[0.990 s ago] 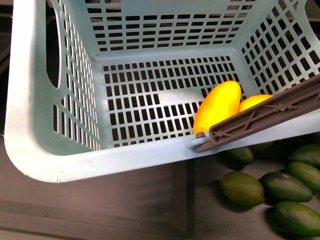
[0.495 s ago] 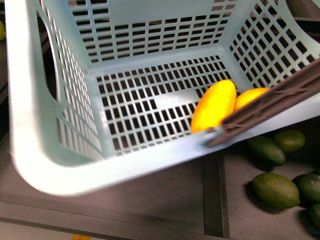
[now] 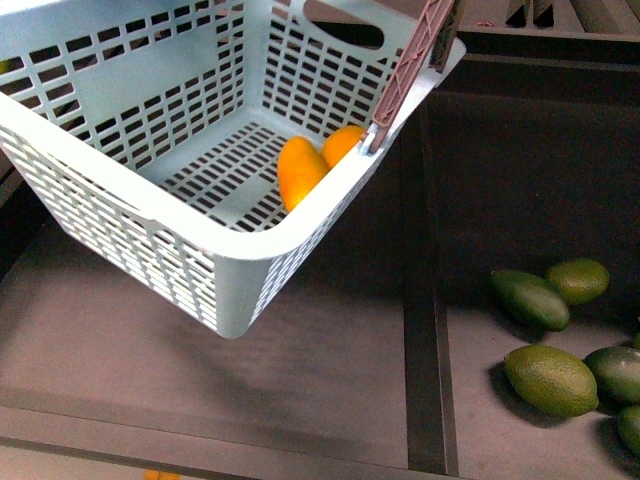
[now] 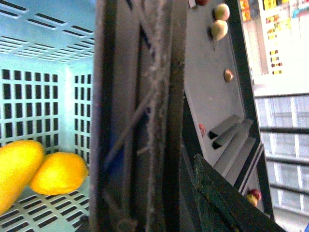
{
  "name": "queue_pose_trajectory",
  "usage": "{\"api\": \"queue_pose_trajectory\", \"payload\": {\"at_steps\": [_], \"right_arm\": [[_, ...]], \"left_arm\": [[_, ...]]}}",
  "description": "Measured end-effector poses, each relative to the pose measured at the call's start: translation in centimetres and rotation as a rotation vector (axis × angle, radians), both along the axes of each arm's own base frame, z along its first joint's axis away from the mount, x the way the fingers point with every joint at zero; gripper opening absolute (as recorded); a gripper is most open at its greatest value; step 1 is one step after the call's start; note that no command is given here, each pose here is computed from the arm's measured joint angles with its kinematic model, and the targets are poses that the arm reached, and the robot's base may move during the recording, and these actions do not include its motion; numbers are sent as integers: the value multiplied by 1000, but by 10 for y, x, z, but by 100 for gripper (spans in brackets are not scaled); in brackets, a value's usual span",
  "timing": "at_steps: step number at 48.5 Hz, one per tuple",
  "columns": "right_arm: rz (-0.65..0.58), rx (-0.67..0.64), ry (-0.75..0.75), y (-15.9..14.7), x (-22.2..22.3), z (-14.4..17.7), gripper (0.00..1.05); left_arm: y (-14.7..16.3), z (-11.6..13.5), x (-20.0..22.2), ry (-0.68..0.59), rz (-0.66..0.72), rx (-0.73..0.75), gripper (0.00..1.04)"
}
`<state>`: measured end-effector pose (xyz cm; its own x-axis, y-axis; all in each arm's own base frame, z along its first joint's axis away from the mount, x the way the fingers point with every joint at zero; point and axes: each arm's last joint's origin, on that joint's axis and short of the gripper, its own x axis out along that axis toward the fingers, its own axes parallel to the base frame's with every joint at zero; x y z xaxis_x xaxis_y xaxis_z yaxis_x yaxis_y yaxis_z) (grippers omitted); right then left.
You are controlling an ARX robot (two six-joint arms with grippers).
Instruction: Pick lemon and mango into basket
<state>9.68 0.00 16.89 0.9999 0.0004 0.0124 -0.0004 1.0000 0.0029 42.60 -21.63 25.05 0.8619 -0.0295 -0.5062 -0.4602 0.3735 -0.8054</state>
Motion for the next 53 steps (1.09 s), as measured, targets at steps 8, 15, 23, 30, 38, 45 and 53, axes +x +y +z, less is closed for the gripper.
{"api": "queue_pose_trajectory", "payload": {"at_steps": [8,15,23,30,38,45,53], "right_arm": [[0,0,0,0,0,0,96],[0,0,0,0,0,0,96],[0,0,0,0,0,0,96],[0,0,0,0,0,0,96],[0,0,0,0,0,0,96],[0,0,0,0,0,0,96],[0,0,0,0,0,0,96]], "left_arm": [[6,-29,39,11,116,-115,29],[7,-45,53,18,162,-160,29],[12,-70,58,51,231,-204,29],[15,-96,48,100,232,-173,29],[13,-100,35,128,245,-175,29],[15,-97,31,146,260,-189,35],[22,-87,18,176,323,-207,64]]}}
